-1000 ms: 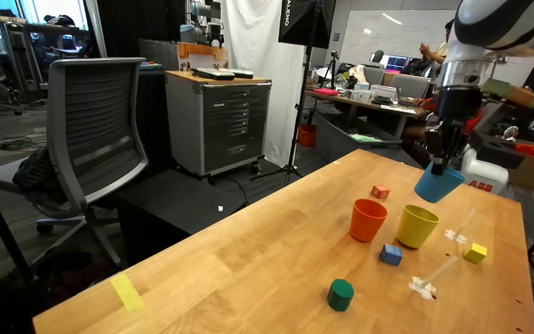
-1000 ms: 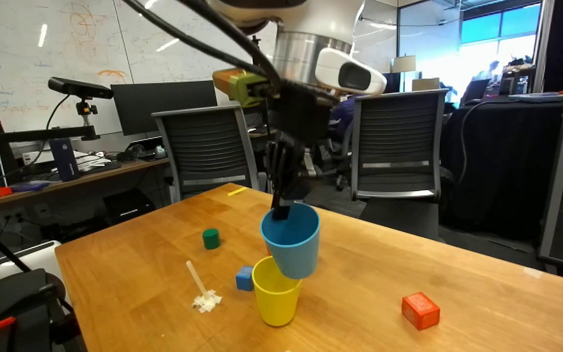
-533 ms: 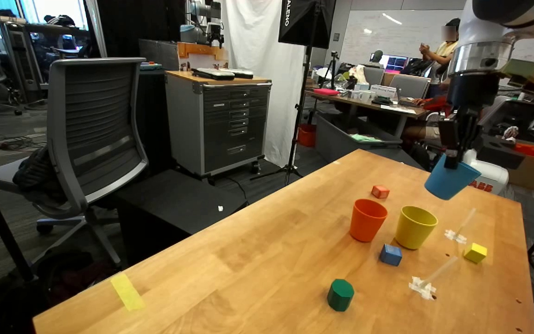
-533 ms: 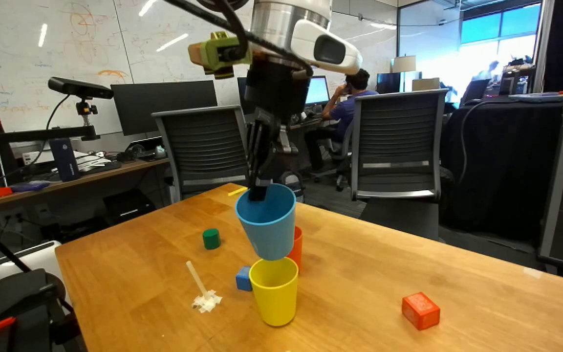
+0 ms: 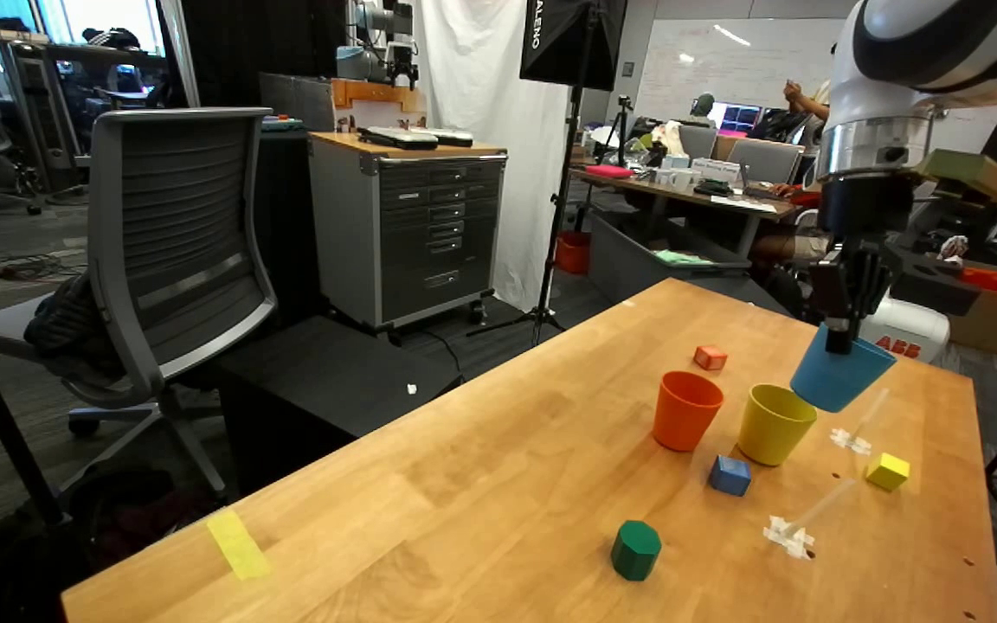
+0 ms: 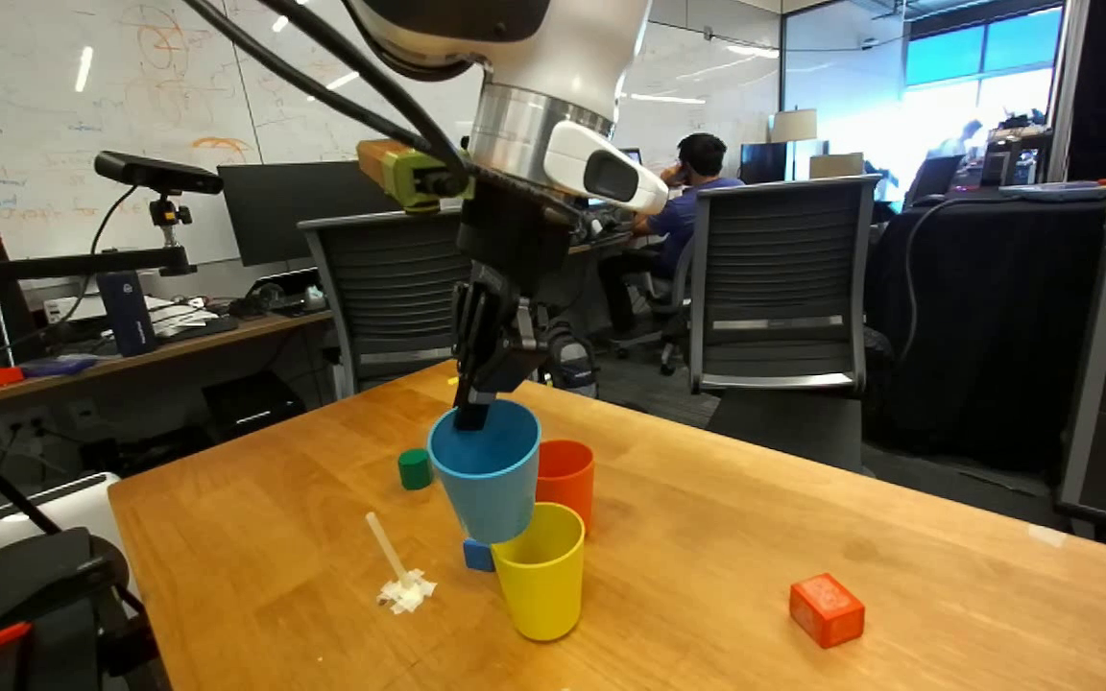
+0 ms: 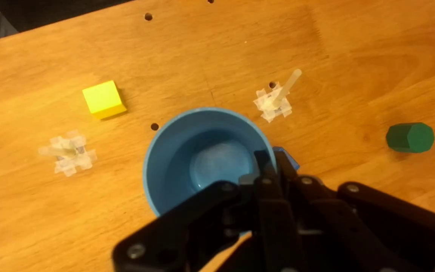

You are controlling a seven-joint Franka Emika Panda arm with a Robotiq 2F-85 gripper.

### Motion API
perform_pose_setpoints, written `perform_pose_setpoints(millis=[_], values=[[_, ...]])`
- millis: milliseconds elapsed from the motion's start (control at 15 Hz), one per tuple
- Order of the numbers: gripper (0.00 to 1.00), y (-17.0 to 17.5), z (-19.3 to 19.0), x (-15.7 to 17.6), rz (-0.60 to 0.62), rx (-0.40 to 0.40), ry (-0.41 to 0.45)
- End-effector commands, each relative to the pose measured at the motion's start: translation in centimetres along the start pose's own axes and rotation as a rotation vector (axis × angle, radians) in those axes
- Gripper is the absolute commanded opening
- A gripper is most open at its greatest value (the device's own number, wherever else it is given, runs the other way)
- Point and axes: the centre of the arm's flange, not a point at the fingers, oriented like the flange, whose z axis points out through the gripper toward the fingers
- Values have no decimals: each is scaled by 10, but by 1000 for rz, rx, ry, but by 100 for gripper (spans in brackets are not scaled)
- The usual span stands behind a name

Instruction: Put the blue cup in the yellow cup then put both cups in the orange cup

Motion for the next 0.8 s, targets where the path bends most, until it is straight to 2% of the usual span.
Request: perform_pose_setpoints(millis=[0, 733], values=[[1, -8, 2, 10, 9, -17, 30], [1, -10, 7, 29, 20, -16, 76]])
